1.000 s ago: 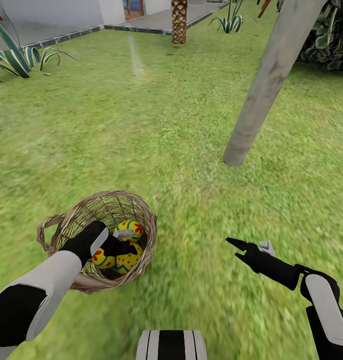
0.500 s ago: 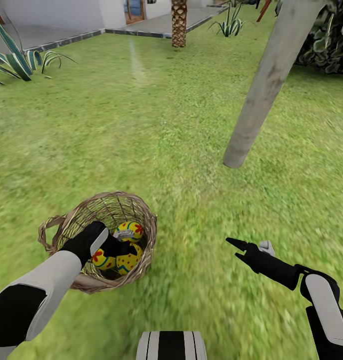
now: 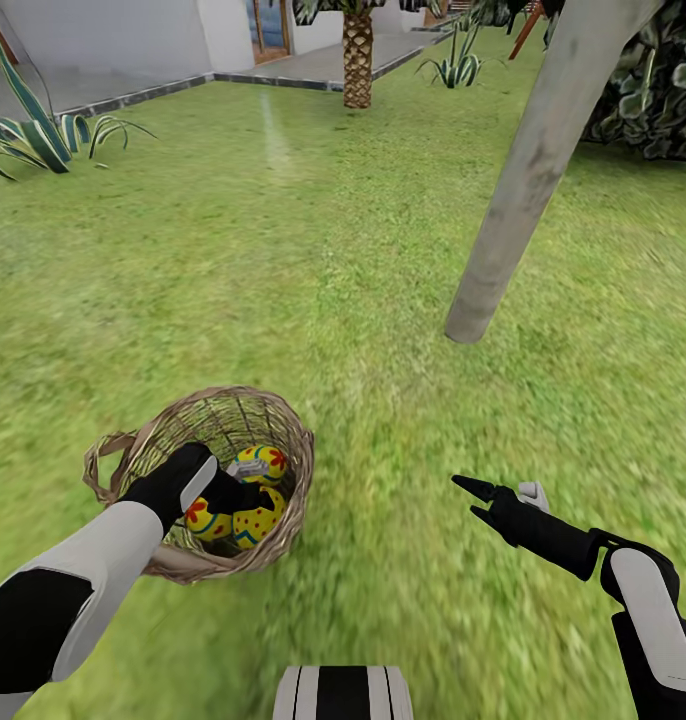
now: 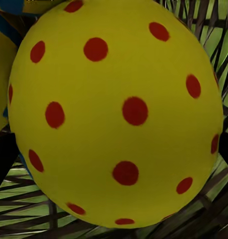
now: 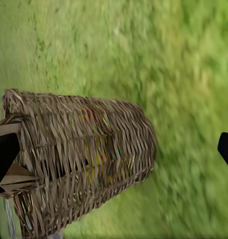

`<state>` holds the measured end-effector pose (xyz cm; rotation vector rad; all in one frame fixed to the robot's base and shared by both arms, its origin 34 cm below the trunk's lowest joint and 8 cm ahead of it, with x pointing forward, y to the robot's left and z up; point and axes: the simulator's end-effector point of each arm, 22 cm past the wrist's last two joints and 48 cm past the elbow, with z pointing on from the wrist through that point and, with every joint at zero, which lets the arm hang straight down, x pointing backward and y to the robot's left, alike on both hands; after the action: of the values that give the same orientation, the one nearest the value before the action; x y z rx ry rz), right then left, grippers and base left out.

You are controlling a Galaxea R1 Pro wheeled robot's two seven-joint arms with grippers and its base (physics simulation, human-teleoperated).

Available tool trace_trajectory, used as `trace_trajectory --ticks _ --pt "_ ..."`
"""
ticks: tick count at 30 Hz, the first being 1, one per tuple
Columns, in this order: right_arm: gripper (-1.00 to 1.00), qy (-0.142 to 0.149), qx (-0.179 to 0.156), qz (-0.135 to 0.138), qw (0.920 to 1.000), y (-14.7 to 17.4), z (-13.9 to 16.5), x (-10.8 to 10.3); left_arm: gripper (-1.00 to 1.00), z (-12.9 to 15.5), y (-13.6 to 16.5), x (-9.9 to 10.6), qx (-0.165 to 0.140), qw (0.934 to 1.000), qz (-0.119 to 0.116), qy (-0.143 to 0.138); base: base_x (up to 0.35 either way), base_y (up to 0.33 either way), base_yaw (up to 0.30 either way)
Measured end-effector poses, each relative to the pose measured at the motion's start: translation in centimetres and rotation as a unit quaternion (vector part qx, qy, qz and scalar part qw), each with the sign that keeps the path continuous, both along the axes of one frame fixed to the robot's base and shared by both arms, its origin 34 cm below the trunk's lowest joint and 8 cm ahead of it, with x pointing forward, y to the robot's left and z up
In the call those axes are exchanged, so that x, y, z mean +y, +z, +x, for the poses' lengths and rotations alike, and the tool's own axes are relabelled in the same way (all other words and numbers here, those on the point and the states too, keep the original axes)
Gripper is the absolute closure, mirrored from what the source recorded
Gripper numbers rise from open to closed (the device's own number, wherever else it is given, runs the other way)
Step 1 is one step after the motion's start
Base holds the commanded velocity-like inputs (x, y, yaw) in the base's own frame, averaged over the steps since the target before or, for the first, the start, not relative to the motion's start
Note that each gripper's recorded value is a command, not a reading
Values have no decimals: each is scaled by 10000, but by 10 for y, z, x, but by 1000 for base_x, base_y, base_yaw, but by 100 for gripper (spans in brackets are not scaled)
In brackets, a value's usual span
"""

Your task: Take the three Easter eggs out of the wicker basket on the lawn in the garden, then place them on the lawn next to a single tree (choose any tree) so that all three eggs are next to the same tree and none are left in the basket.

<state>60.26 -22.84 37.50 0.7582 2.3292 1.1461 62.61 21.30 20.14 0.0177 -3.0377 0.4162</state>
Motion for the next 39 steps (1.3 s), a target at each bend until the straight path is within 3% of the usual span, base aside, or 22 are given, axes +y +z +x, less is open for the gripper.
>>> trace_trajectory --ticks 39 --pt "-100 104 -166 10 9998 19 2 8 100 5 21 -1 -67 10000 -5 -10 -7 0 0"
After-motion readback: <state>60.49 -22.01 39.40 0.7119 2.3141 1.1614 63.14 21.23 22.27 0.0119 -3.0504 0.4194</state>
